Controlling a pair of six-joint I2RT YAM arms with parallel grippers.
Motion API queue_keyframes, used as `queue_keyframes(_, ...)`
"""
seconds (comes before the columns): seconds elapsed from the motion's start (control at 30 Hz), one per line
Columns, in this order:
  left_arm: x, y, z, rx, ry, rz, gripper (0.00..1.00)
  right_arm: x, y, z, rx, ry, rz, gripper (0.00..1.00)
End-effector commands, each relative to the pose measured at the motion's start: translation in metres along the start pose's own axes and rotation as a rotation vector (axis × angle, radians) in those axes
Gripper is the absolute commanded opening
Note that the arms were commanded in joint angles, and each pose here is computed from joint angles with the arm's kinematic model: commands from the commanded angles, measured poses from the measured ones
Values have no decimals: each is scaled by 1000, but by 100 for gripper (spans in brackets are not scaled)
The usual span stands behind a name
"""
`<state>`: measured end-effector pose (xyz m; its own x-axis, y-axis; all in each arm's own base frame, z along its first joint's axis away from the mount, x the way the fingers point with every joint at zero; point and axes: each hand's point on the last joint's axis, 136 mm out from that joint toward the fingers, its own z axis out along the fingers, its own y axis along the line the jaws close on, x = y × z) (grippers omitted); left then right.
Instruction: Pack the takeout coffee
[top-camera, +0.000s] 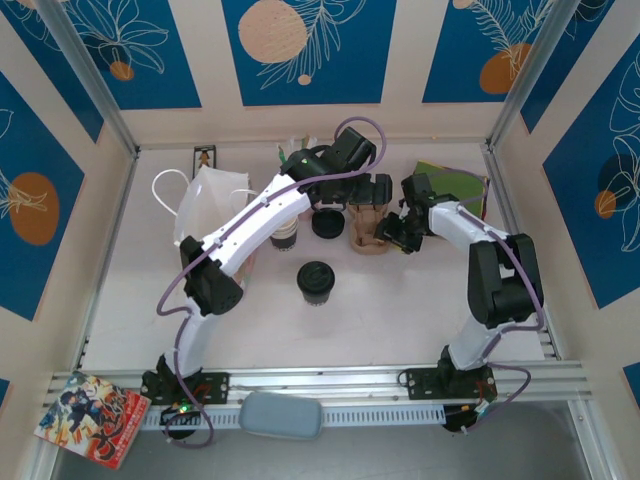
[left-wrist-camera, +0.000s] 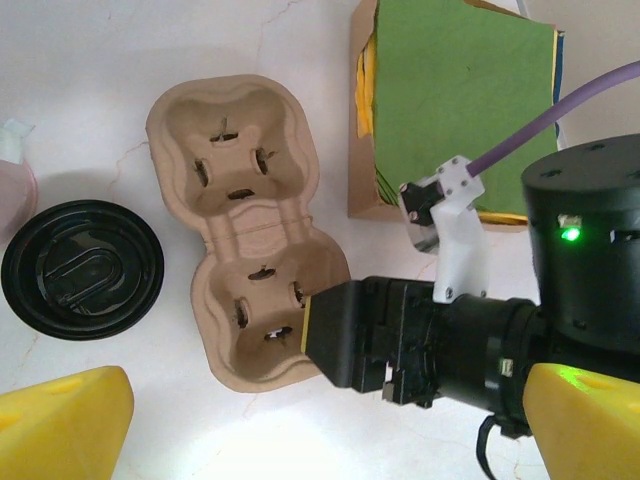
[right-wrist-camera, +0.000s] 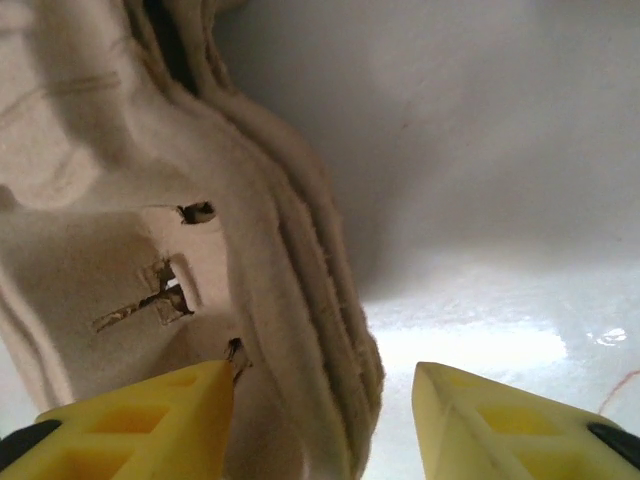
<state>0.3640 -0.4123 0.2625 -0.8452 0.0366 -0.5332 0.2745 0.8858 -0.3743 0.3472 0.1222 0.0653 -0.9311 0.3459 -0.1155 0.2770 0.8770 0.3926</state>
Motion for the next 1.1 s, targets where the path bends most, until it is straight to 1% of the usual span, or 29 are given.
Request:
queue_keyframes(0.0, -4, -4, -12, 10, -12, 4, 100, 14, -3, -3, 17, 13, -2, 50)
queue_keyframes(0.27, -2, -1, -9, 10, 4, 1, 100, 54, -6, -3, 23, 43, 11, 49)
queue_keyframes(0.4, 0, 1, -6, 8, 20, 0, 99, 71, 4, -7, -1, 48, 8, 49)
queue_keyframes(0.5, 5, 1, -1, 10, 41, -12, 94, 78, 16, -13, -21, 38, -17, 50)
queue_keyframes(0.63, 13, 3, 8, 2, 79, -41, 85, 70, 13, -36, -11, -25, -12, 50)
queue_keyframes(0.77, 24, 9, 19, -28, 117, -46, 79, 69, -1, -63, -21, -83, 11, 51)
queue_keyframes(0.83, 29, 13, 27, -45, 138, -41, 73, 72, -10, -76, -24, -106, 19, 52)
queue_keyframes(0.97, 39, 16, 43, -61, 167, -2, 64, 77, -28, -101, -28, -166, 40, 54)
queue_keyframes(1.03, 43, 18, 52, -75, 178, 19, 57, 78, -35, -112, -39, -200, 52, 55)
queue_keyframes(1.07, 45, 20, 57, -82, 184, 28, 56, 78, -37, -116, -41, -211, 58, 55)
